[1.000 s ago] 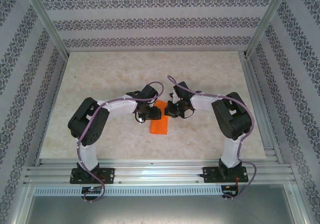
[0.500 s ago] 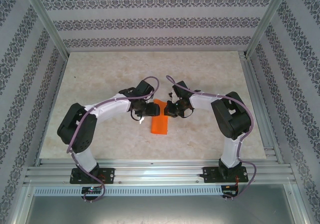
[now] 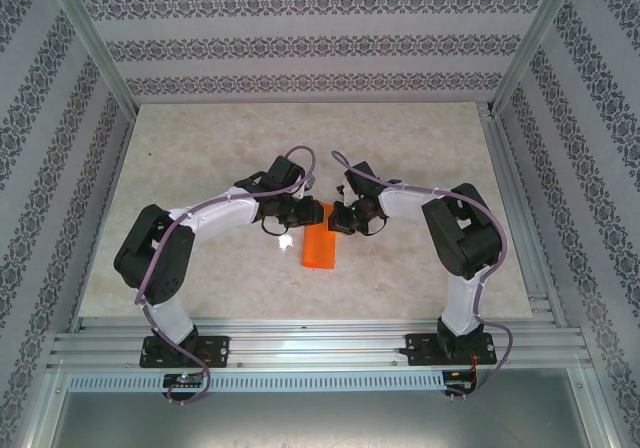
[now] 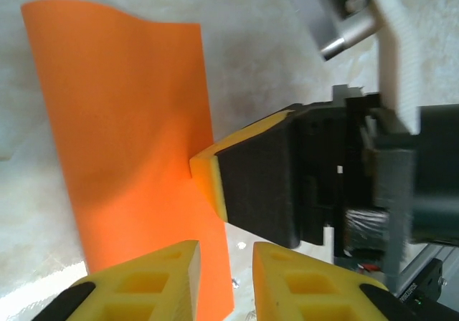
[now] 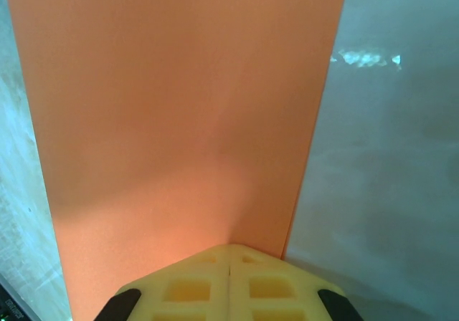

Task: Fold a paper plane with a square sheet of paper (fold left side to right side)
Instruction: First fold the square sheet of paper in half at the center of the table.

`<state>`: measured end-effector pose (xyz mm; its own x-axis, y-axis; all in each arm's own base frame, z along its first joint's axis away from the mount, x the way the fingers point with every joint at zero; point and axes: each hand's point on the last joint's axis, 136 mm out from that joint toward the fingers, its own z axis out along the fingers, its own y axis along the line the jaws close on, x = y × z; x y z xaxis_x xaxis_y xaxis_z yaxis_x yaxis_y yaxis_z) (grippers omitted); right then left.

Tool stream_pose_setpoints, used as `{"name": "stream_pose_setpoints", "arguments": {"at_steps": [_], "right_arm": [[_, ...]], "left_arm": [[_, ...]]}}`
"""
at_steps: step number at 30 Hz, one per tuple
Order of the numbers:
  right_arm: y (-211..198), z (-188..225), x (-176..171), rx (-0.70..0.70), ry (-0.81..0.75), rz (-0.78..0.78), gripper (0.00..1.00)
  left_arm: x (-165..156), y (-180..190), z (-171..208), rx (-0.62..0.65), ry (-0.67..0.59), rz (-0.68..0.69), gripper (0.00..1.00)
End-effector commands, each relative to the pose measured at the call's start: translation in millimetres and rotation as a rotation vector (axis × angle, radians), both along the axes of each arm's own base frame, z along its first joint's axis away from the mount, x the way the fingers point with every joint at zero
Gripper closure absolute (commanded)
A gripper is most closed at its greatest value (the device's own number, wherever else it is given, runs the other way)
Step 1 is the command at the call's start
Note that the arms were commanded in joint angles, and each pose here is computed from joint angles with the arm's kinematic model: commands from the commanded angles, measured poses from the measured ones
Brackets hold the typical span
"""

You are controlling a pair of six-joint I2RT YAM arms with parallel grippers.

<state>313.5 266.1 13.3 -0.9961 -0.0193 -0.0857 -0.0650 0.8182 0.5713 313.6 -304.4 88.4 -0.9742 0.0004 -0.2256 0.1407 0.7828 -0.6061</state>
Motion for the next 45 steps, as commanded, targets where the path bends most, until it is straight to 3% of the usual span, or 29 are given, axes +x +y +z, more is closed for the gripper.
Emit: {"name": "stream_pose_setpoints", "arguments": {"at_steps": [1,13,34,45], "right_arm": [[-11,-22,-6,-0.097,0.028,-0.001,0.95],[-12,-23,-6,-0.119,0.028,0.003,0.95],[-13,-25,-7,-0.126,0.032,0.015,0.95],[23,57,21,0.097,-0.126,0.035,0.94]], "left_arm": [[6,-7,-2,-0.04,-0.005,-0.002,0.76],[2,17,-47,0.121,0.023,-0.01,0.79],[-12,36,-89,0.204,0.077,-0.019,0.82],[-19,40,-98,0.22,0.091,-0.037,0.84]]}}
